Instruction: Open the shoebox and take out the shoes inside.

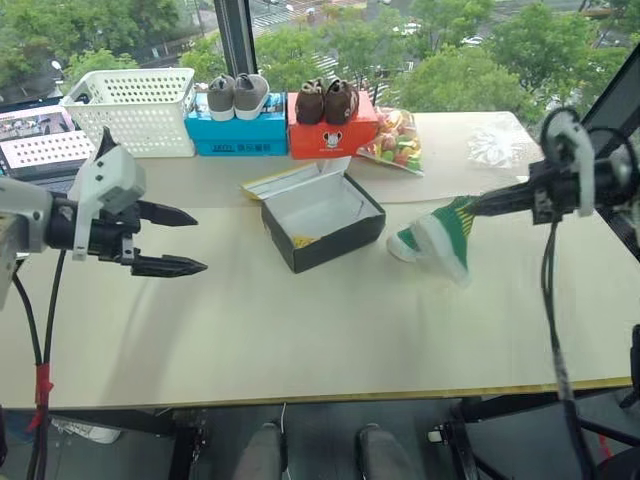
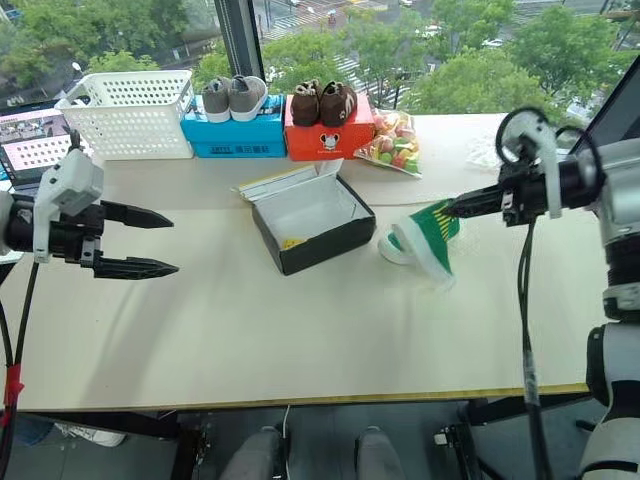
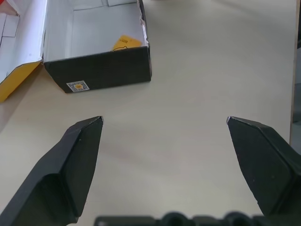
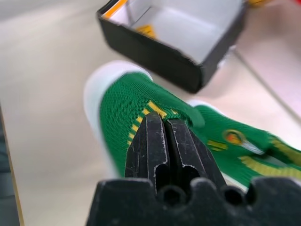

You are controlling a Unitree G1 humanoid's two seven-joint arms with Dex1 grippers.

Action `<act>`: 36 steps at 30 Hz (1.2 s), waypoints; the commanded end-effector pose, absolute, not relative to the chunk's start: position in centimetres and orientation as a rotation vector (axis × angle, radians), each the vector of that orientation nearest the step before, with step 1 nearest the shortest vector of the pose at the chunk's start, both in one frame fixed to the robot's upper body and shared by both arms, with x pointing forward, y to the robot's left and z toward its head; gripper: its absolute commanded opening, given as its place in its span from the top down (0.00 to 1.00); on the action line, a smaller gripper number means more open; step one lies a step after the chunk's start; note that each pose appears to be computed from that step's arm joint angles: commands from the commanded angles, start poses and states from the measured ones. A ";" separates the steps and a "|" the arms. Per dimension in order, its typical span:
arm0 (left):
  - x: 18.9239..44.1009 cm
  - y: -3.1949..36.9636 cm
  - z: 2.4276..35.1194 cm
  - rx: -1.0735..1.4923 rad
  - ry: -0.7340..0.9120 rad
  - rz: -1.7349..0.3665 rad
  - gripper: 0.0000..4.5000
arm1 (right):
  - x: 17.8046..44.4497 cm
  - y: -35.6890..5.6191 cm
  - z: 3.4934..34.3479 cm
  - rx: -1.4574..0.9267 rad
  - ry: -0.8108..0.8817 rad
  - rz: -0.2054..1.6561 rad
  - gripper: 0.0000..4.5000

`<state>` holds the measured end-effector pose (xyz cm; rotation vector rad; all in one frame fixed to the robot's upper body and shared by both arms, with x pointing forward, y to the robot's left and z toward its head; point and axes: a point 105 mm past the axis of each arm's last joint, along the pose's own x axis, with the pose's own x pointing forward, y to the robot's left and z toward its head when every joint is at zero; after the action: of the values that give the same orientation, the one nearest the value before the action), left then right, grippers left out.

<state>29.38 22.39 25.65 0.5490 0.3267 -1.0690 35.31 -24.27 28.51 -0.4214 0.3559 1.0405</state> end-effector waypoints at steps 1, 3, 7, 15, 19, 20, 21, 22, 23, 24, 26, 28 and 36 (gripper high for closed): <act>29.1 22.2 26.6 0.563 0.272 -1.056 0.00 | 34.7 -26.2 31.6 -0.498 0.293 1.003 0.99; 29.1 22.2 26.5 0.561 0.269 -1.053 0.00 | 34.7 -27.3 32.4 -0.520 0.287 0.955 0.99; 29.1 22.3 26.5 0.554 0.265 -1.046 0.00 | 34.6 -30.5 32.6 -0.529 0.333 0.827 0.99; 29.0 22.4 26.4 0.545 0.269 -1.039 0.00 | 36.0 -27.8 25.9 -0.392 0.416 0.985 0.99; 28.7 22.5 26.5 0.542 0.274 -1.034 0.00 | 34.6 -24.1 22.7 -0.310 0.452 1.162 0.99; 28.7 22.5 26.5 0.540 0.276 -1.032 0.00 | 33.9 -23.1 22.0 -0.286 0.467 1.209 0.99; 28.6 22.5 26.5 0.539 0.277 -1.029 0.00 | 33.3 -22.2 21.3 -0.272 0.488 1.244 0.99; 28.6 22.6 26.5 0.537 0.279 -1.026 0.00 | 32.8 -21.3 20.3 -0.253 0.511 1.264 0.99; 28.5 22.6 26.4 0.535 0.280 -1.025 0.00 | 32.3 -20.5 19.6 -0.239 0.533 1.274 0.99; 28.5 22.6 26.4 0.532 0.281 -1.024 0.00 | 31.9 -19.9 19.1 -0.226 0.546 1.281 0.99; 28.3 22.5 26.3 0.529 0.283 -1.024 0.00 | 31.5 -18.8 18.9 -0.219 0.533 1.283 0.99; 28.2 22.5 26.3 0.525 0.285 -1.022 0.00 | 31.8 -18.1 19.2 -0.207 0.492 1.256 0.99; 27.7 22.7 25.9 0.495 0.291 -1.008 0.00 | 32.1 -18.3 21.7 -0.295 0.426 1.191 0.34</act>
<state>28.21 22.52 24.69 0.4673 0.3243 -1.0268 32.24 -17.95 18.68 -0.2236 0.5071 1.2043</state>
